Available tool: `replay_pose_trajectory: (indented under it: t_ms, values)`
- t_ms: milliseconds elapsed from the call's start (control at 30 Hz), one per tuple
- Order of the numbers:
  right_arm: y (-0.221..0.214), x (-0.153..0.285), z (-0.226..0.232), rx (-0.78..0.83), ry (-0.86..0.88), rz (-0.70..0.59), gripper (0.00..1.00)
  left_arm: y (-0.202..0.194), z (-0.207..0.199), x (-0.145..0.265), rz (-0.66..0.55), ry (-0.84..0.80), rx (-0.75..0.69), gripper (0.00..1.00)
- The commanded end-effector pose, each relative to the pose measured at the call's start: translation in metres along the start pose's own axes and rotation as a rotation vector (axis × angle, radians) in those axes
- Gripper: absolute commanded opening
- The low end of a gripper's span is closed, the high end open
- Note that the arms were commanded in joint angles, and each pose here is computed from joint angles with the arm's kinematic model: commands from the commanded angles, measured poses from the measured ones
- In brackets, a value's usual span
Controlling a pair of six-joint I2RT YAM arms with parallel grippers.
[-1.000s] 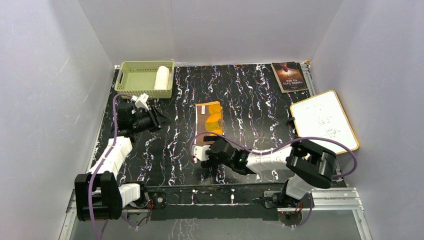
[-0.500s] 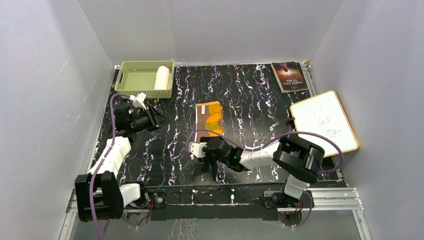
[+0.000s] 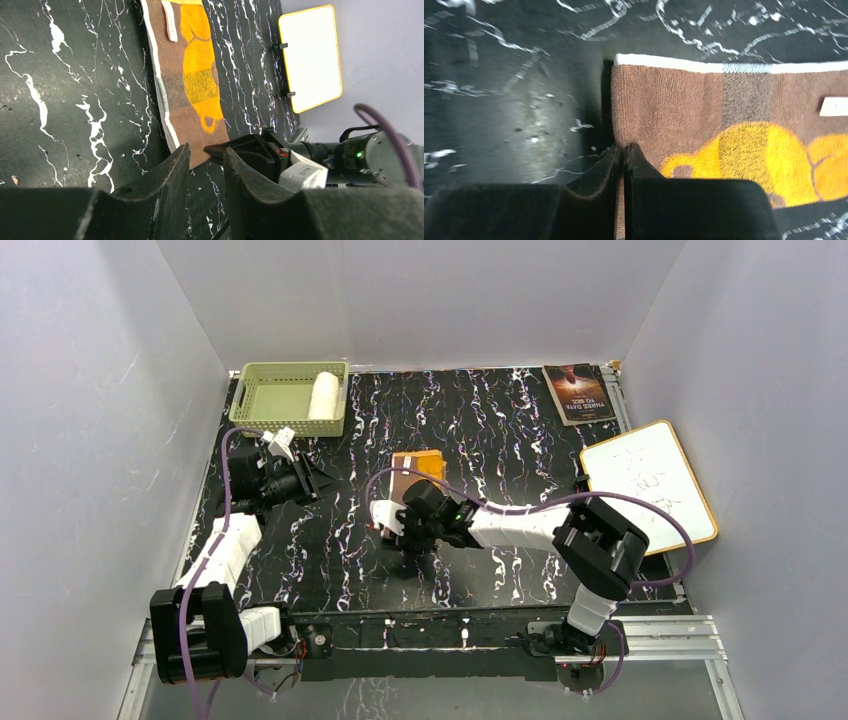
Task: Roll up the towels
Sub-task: Roll the towel at the center of the board.
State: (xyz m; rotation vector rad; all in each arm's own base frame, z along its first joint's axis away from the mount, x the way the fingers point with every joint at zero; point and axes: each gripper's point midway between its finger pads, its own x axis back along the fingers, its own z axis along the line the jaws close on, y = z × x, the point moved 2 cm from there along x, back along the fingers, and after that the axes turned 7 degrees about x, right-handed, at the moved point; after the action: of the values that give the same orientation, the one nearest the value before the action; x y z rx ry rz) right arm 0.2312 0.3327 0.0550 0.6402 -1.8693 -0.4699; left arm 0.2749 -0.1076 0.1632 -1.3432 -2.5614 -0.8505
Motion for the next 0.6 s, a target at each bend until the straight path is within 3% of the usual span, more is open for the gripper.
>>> replay_pose_trajectory:
  t_ms: [0,300,433,567]
  values:
    - [0.044,0.028,0.021,-0.169,0.241,-0.14,0.0,-0.004,-0.013,0.008,0.018,-0.042,-0.025,0.3]
    - [0.066,0.04,0.012,-0.552,0.495,-0.258,0.0,-0.02,-0.018,0.01,0.027,-0.121,0.006,0.29]
    - [0.061,0.026,0.006,-0.701,0.649,-0.186,0.0,-0.024,-0.02,0.011,0.03,-0.148,0.029,0.26]
    - [0.055,0.013,0.005,-0.718,0.73,-0.134,0.0,-0.026,-0.021,0.01,0.026,-0.152,0.047,0.25]
